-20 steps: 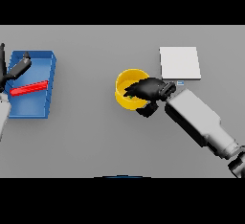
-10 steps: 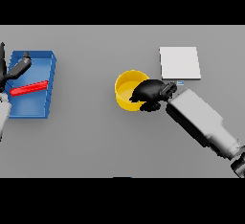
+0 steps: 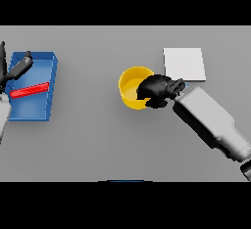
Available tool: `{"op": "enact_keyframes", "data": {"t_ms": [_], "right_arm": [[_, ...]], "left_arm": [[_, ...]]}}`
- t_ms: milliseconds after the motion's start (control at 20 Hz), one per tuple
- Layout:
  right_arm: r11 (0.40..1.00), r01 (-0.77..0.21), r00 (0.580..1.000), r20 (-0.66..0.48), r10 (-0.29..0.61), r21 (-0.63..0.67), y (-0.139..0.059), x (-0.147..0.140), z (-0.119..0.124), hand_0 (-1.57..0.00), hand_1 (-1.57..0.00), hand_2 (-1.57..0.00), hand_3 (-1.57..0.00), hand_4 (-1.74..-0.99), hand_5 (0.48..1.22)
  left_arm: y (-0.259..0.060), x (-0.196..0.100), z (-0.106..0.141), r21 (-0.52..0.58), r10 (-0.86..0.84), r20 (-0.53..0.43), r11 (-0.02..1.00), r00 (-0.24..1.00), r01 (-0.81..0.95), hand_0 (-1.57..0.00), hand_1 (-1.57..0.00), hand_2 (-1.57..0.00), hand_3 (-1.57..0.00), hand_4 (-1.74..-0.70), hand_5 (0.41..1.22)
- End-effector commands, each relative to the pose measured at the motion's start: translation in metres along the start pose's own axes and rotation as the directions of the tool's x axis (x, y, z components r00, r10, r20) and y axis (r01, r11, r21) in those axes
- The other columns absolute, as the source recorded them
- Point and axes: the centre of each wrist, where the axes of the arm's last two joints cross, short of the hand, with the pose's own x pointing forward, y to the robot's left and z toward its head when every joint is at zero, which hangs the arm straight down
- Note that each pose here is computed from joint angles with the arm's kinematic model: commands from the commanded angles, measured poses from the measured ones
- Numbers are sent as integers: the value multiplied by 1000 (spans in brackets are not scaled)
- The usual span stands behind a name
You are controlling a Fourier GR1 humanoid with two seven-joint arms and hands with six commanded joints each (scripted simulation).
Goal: Pick up the red beaker and tilt it to pour out 1 green nut into yellow bowl. Pick up the yellow bowl and place it on the metallic measuring scale.
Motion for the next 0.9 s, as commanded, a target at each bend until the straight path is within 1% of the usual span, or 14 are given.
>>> {"op": "enact_keyframes", "data": {"t_ms": [0,100,150,250,350,450,500,650,700,750,800,850], "right_arm": [[1000,-8,1000,-19,8,-6,-8,0,5,-1555,-1554,-1386,-1286,-1735,1217],[1000,-12,1000,-24,11,-27,-17,-2,17,-1561,-1560,-1413,-1252,-1737,1218],[999,-19,999,-46,17,-39,-20,-2,20,-1563,-1563,-1419,-1242,-1738,1219],[997,-25,997,-70,20,-74,-28,-7,32,-1566,-1566,-1422,-1268,-1739,1220],[995,-20,996,-83,12,-97,-33,-8,34,-1568,-1568,-1436,-1266,-1740,1220],[993,0,997,-82,-10,-115,-34,-9,32,-1569,-1569,-1439,-1376,-1740,1220],[992,8,994,-109,-21,-123,-38,-10,31,-1569,-1569,-1465,-1347,-1740,1220],[987,12,987,-154,-37,-163,-44,-26,44,-1570,-1570,-1492,-1257,-1741,1221],[984,11,983,-177,-43,-178,-43,-33,48,-1570,-1570,-1504,-1239,-1741,1221],[979,10,977,-207,-53,-202,-45,-41,52,-1570,-1570,-1516,-1227,-1741,1221],[977,11,971,-231,-61,-213,-44,-49,55,-1571,-1571,-1527,-1219,-1741,1221],[974,13,964,-256,-73,-227,-48,-58,58,-1571,-1571,-1536,-1209,-1741,1221]], "left_arm": [[-1,0,0,-1,-5,1,1000,1000,5,1,1,1,1,-733,692],[0,0,-2,-1,-7,-6,1000,1000,7,1,1,1,1,-736,695],[0,1,-2,-1,-6,-7,1000,1000,6,1,1,1,1,-734,697],[0,-2,0,6,-6,5,1000,1000,6,1,1,1,1,-739,693],[4,-1,-2,11,-4,5,1000,1000,4,1,1,1,1,-736,697],[3,1,0,8,8,5,1000,1000,-8,1,1,1,1,-746,697],[4,1,0,4,4,-2,1000,1000,-4,1,1,1,1,-743,700],[6,2,1,4,-1,-7,1000,1000,1,1,1,1,1,-744,708],[4,0,0,4,-4,-15,1000,1000,4,1,1,1,1,-744,710],[5,0,0,5,-7,-14,1000,1000,7,1,1,1,1,-744,710],[5,2,2,3,-4,0,1000,1000,4,1,1,1,1,-744,708],[4,2,2,11,1,-1,1000,1000,-1,1,1,1,1,-743,708]]}}
